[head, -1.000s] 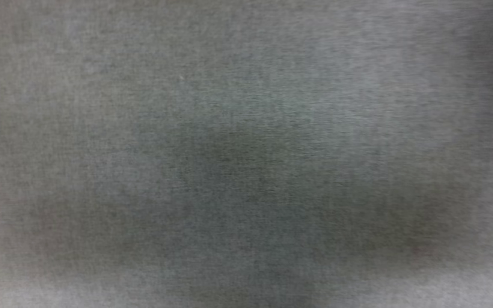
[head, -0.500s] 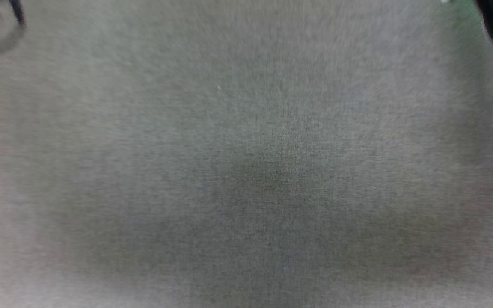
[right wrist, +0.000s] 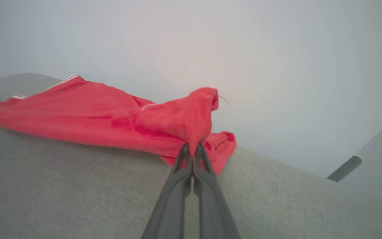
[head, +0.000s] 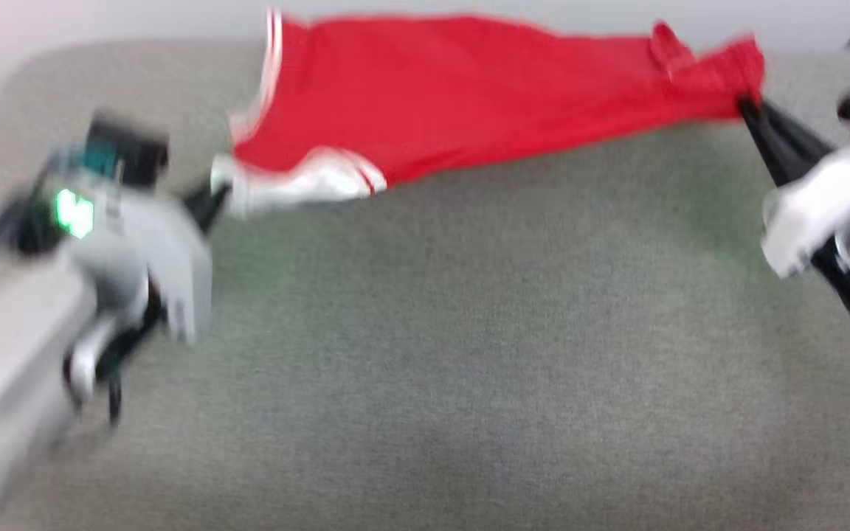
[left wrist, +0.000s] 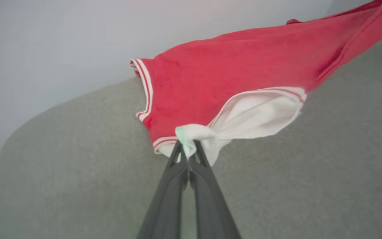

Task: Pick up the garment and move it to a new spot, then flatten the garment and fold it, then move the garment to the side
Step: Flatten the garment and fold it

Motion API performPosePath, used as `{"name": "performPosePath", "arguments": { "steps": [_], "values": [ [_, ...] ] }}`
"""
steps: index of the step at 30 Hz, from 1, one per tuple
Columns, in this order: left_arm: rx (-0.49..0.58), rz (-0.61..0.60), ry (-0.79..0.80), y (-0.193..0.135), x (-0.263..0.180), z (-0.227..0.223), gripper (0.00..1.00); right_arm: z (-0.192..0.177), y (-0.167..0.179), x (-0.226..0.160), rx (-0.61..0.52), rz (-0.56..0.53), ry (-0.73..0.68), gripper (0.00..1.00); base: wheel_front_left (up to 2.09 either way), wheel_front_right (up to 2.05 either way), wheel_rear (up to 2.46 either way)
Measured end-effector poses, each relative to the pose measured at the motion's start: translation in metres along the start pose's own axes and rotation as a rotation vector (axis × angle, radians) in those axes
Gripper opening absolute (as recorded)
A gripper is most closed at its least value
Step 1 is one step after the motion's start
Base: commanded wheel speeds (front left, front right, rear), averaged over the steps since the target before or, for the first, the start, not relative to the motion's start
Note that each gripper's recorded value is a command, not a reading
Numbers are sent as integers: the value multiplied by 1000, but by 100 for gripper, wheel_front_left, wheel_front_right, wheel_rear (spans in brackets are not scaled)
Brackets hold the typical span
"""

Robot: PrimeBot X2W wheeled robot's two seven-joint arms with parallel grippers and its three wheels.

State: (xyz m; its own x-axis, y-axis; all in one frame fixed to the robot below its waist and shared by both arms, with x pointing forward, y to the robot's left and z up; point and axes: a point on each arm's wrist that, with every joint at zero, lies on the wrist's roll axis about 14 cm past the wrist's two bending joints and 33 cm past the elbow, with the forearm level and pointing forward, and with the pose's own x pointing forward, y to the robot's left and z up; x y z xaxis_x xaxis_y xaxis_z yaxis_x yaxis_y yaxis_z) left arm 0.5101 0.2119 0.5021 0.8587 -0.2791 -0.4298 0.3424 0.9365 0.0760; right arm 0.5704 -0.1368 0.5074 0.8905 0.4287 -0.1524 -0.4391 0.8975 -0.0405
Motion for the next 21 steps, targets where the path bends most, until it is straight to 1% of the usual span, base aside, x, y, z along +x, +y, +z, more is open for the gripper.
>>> {"name": "performPosePath", "arguments": {
  "steps": [1,3,6,10,11,14,18,21],
  "values": [
    [-40,6,16,-4,-13,-9,0,-1,0,-9,4,-1,2,0,0,0,0],
    [-74,5,52,-18,-39,-29,0,-4,1,-26,6,1,-4,0,0,0,0],
    [-158,20,103,-35,-74,-55,0,-13,5,-48,11,11,-3,0,0,0,0],
    [-261,60,168,-51,-110,-86,0,-38,15,-68,38,26,34,0,0,0,0],
    [-311,80,202,-57,-124,-99,0,-47,21,-77,54,32,37,0,0,0,0],
    [-386,85,241,-74,-138,-114,0,-54,24,-91,88,19,28,0,0,0,0],
    [-457,147,304,-80,-155,-135,0,-71,33,-115,109,11,62,0,0,0,0],
    [-513,167,330,-88,-164,-143,0,-83,44,-135,143,-5,84,0,0,0,0]
  ]
}}
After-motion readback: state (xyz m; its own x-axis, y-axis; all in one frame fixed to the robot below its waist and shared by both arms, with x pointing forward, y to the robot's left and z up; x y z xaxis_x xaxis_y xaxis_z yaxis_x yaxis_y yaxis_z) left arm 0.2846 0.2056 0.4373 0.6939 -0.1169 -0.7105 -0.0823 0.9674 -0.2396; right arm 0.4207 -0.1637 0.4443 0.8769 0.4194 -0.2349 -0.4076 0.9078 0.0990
